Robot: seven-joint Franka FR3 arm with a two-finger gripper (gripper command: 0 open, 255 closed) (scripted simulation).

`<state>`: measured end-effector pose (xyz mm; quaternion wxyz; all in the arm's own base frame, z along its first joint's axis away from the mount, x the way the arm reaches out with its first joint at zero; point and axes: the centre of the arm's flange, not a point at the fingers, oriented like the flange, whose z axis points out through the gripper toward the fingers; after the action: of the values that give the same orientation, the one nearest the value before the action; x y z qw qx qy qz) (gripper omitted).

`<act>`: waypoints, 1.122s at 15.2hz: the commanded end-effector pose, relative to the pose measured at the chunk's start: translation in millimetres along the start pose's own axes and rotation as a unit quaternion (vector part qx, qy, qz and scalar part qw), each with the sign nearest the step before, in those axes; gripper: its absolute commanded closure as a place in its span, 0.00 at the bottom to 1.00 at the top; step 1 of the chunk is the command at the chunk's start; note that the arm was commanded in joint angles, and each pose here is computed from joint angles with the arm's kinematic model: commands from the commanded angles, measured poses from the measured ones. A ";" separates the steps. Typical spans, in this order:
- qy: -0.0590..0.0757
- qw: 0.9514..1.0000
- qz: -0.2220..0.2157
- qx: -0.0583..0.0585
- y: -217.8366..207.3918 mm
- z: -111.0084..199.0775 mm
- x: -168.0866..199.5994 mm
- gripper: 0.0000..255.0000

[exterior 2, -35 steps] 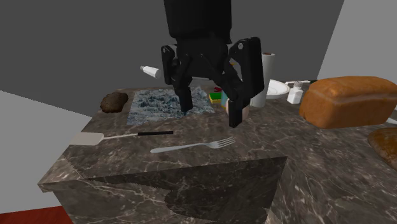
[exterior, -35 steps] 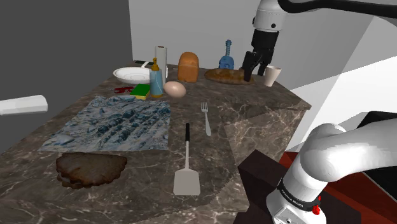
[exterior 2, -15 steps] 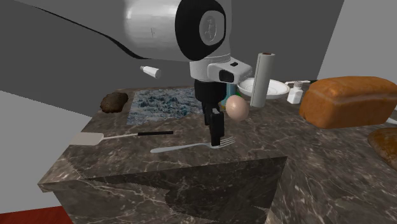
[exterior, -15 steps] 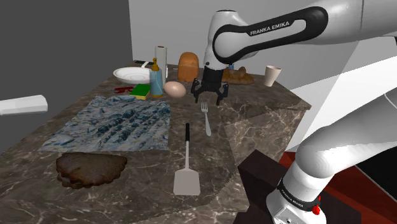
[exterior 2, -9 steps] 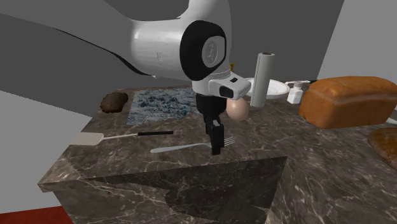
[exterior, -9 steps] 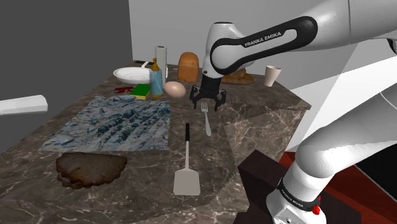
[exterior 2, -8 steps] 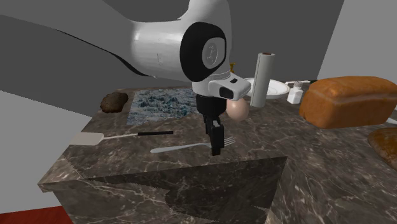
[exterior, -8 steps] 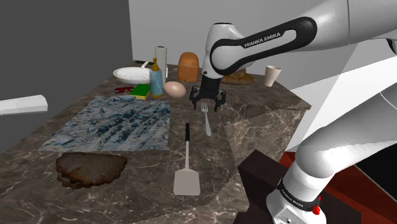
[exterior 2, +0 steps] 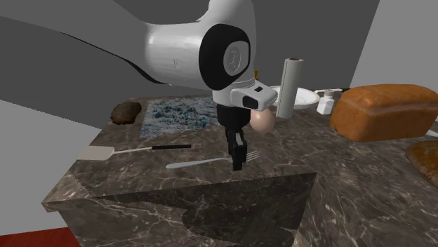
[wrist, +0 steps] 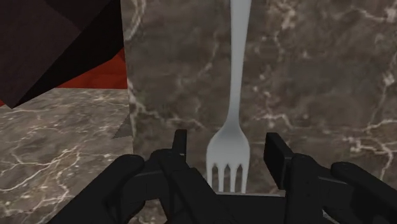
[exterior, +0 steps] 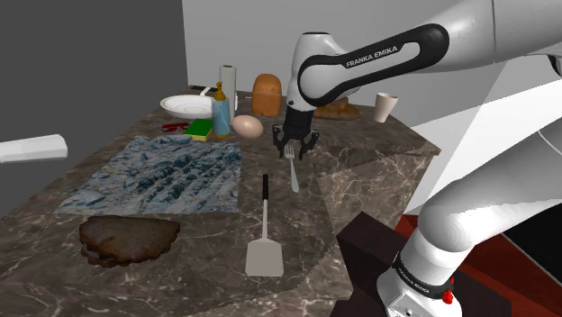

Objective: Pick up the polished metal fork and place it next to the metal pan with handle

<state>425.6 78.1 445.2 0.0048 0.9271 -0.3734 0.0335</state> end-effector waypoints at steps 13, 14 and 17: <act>0.000 1.000 -0.001 0.001 -1.9 -24.2 0.9 1.00; 0.000 1.000 -0.001 0.001 -1.9 -29.4 1.3 1.00; 0.000 1.000 -0.001 0.001 -2.2 -45.2 2.3 1.00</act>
<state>426.3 79.6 484.3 0.0033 0.9275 -0.3723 0.0340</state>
